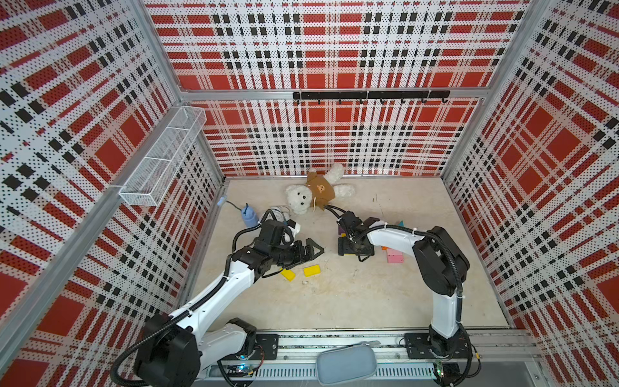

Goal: Assemble a carrot with building blocks
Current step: Assemble the building block at the center of the board, then pick up the building block from the center of the board.

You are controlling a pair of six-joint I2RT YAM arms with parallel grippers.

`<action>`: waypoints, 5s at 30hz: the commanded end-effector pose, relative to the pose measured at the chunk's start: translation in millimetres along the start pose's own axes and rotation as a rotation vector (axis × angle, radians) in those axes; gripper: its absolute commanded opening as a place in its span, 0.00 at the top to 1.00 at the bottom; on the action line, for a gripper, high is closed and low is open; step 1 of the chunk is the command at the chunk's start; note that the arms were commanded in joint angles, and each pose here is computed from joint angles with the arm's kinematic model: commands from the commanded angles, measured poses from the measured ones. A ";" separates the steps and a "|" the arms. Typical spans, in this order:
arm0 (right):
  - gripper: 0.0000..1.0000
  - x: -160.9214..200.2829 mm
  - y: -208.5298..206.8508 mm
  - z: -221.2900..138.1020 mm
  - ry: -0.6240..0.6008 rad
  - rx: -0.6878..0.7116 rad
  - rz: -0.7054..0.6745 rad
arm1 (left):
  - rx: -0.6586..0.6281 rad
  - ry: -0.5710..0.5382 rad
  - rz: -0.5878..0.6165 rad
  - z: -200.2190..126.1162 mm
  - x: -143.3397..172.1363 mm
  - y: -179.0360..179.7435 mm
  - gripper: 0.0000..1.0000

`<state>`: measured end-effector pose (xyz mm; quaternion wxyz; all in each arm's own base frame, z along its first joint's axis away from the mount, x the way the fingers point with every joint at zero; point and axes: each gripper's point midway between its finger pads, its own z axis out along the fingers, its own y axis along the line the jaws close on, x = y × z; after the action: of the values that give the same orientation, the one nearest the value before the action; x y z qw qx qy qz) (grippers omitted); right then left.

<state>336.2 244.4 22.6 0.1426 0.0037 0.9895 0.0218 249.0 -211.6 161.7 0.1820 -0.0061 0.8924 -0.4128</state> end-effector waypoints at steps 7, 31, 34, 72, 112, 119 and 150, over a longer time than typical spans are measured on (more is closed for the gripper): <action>0.08 -7.3 1.2 5.3 -0.027 0.014 0.014 | 0.015 -0.015 0.013 -2.4 -0.7 -3.4 0.00; 0.00 -12.6 5.4 -11.7 -0.053 -0.013 -0.002 | 0.023 -0.009 0.015 -2.1 0.4 -5.4 0.01; 0.00 -12.2 4.3 -16.7 -0.059 -0.010 -0.008 | 0.023 -0.009 0.015 -2.0 -0.2 -5.5 0.00; 0.18 10.9 -38.6 -10.2 -0.005 0.108 -0.135 | 0.007 0.006 0.026 1.1 3.0 -5.0 0.01; 0.14 11.8 -23.7 -42.3 -0.043 0.096 -0.175 | -0.038 -0.029 0.037 -10.6 -5.3 -6.2 0.01; 0.00 -9.0 1.7 -91.5 -0.229 0.172 -0.254 | -0.195 -0.275 -0.077 -74.1 -39.6 33.3 0.00; 0.46 4.8 34.4 -155.3 -0.289 -0.149 -0.241 | -0.280 -0.411 -0.122 -119.4 -26.9 71.4 0.00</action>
<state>285.6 274.6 164.0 0.2740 -0.1251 0.9501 0.0813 244.2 -72.0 189.8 0.3289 -0.1739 0.8841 -0.2827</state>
